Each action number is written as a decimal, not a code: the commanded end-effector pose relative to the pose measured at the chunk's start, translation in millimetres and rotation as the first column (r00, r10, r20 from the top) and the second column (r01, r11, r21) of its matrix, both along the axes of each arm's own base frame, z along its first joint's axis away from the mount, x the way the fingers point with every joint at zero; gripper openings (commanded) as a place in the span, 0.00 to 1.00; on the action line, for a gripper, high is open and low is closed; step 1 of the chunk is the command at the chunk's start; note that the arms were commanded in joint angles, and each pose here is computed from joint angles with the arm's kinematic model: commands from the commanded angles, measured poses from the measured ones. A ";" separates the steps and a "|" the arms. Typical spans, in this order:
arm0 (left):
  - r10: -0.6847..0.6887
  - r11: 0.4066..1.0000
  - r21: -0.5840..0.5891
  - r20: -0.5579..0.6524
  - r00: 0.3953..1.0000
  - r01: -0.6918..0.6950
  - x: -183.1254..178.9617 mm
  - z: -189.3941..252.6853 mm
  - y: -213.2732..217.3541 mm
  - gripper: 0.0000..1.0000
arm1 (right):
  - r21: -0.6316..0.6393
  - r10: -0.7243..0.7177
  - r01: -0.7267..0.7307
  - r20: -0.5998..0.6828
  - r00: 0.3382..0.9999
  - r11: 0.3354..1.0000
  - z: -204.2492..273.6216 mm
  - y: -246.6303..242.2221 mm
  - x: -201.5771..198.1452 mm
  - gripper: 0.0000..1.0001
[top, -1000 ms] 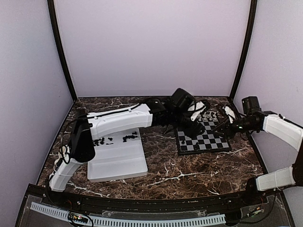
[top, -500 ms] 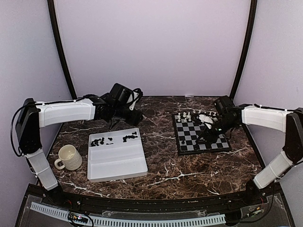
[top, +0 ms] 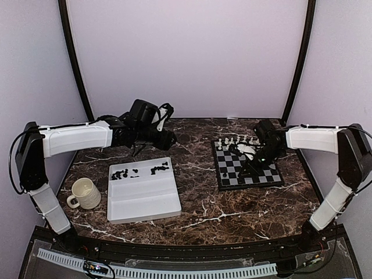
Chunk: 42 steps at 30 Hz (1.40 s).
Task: Set up the chess pieces on the board
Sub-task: Pick up the king from d8, then place the king on d8.
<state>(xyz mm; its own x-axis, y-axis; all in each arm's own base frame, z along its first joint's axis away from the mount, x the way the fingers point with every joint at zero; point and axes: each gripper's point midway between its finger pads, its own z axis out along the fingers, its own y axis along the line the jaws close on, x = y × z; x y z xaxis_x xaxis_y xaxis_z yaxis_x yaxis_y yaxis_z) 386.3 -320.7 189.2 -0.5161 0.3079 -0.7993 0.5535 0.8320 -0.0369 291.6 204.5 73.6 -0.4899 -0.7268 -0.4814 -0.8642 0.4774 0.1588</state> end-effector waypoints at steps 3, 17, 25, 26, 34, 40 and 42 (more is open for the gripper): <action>-0.022 0.998 -0.054 0.021 1.000 0.023 -1.5 21.4 -5.7 0.60 | -0.030 -0.016 0.016 -0.001 1.000 0.999 -3.4 -1.9 1.0 0.25; -0.048 0.998 -0.045 -0.011 0.999 0.047 -3.3 15.2 -10.7 0.59 | -0.094 -0.084 0.091 0.081 0.993 0.991 13.6 -30.1 3.5 0.00; -0.061 0.996 -0.059 -0.012 0.998 0.061 -5.8 21.5 -12.0 0.58 | -0.132 -0.164 0.178 0.112 0.980 0.975 18.9 -58.9 4.5 0.00; -0.063 0.996 -0.059 -0.011 0.998 0.062 -6.0 22.0 -12.1 0.58 | -0.136 -0.167 0.181 0.109 0.980 0.974 16.9 -60.5 4.2 0.00; -0.066 0.996 -0.058 -0.005 0.998 0.066 -7.5 25.7 -11.2 0.57 | -0.144 -0.185 0.197 0.092 0.978 0.970 8.7 -64.6 4.6 0.00; -0.071 0.996 -0.051 -0.001 0.997 0.071 -7.9 25.8 -11.0 0.56 | -0.147 -0.195 0.205 0.080 0.978 0.968 3.1 -66.8 3.8 0.00; -0.072 0.996 -0.052 -0.001 0.997 0.072 -8.1 26.1 -11.1 0.56 | -0.147 -0.196 0.205 0.075 0.978 0.968 1.9 -67.0 3.2 0.01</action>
<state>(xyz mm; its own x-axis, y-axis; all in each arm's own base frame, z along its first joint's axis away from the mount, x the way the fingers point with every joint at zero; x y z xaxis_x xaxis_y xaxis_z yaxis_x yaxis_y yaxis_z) 379.4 -330.9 191.6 -0.5265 0.3151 -0.7896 0.5972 0.7981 -0.0798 294.7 140.6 82.1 -0.5887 -0.6942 -0.4140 -0.7665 0.6421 0.0131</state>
